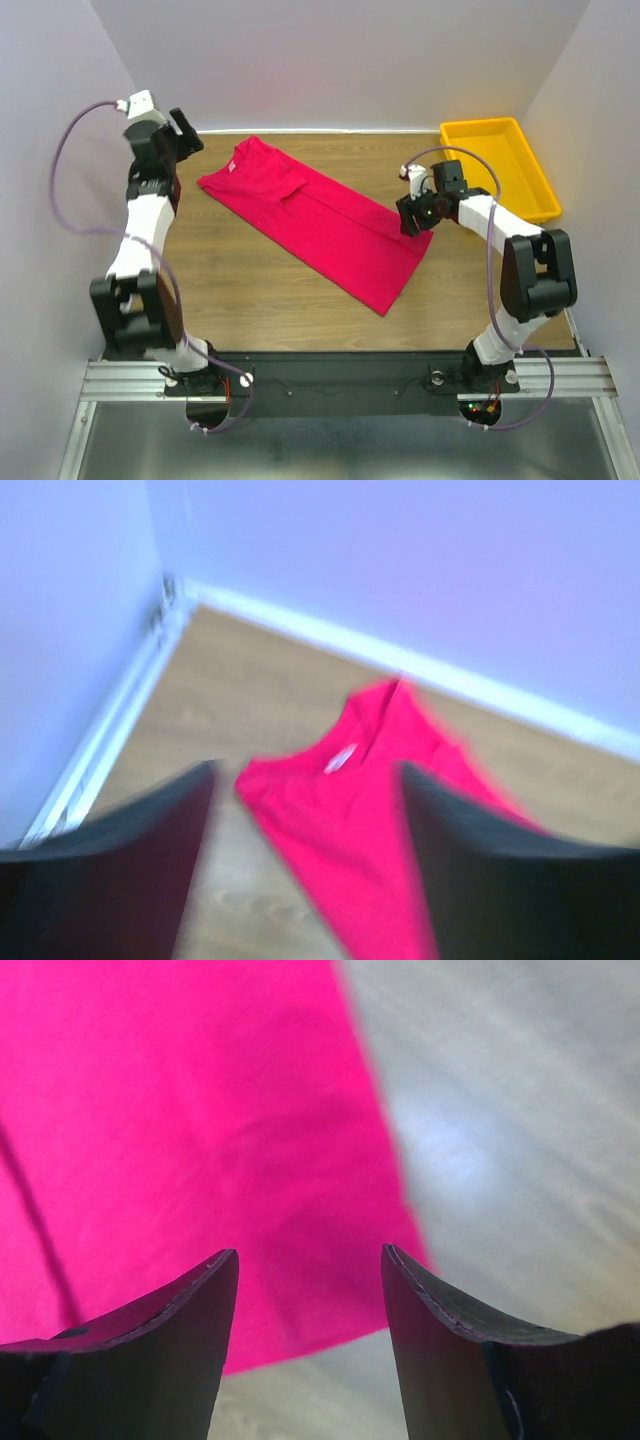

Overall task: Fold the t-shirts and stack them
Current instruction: Fold the tshirt

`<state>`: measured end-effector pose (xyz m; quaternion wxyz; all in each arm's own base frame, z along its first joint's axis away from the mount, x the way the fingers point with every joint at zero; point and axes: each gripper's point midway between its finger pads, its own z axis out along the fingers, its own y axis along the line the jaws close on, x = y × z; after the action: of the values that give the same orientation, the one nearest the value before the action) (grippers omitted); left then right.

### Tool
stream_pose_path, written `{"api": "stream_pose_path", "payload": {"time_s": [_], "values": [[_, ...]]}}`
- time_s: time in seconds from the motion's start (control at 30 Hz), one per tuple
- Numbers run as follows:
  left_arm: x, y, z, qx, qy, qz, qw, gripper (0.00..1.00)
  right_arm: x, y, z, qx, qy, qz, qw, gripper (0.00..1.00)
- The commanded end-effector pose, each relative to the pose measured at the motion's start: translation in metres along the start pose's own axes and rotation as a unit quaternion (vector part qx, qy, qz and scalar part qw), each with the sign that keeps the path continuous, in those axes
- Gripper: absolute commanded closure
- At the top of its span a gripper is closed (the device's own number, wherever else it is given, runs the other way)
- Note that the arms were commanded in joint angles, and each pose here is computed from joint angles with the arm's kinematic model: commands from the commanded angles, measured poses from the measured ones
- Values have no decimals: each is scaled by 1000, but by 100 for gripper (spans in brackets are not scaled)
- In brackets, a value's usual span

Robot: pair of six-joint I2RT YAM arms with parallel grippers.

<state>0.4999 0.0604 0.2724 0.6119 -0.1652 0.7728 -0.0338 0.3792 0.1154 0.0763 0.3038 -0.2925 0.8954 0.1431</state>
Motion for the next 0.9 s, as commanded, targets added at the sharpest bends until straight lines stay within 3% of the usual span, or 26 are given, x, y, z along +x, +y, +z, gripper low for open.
{"api": "stream_pose_path", "payload": {"time_s": [0.0, 0.03, 0.13, 0.33, 0.47, 0.6, 0.87], "values": [[-62, 11, -78, -17, -158, -66, 985, 1, -42, -37, 0, 32, -53, 38, 997, 36], [-59, 12, -91, -12, -169, -86, 982, 1, -43, -43, 3, 35, -52, 41, 997, 36], [-42, -15, -132, 114, -166, -87, 976, 2, -40, -61, 9, 45, -46, 52, 997, 38], [33, -69, -170, 289, -28, -104, 951, 7, -27, -68, 13, 41, -33, 53, 997, 41], [91, -83, -180, 314, 60, -144, 937, 7, -11, -68, 15, 28, -16, 67, 997, 45], [131, -98, -185, 298, 110, -158, 935, 7, 7, -61, 15, 10, 2, 70, 998, 47], [200, -142, -217, 325, 196, -187, 906, 7, 37, -55, 13, 0, 34, 74, 997, 49]]}}
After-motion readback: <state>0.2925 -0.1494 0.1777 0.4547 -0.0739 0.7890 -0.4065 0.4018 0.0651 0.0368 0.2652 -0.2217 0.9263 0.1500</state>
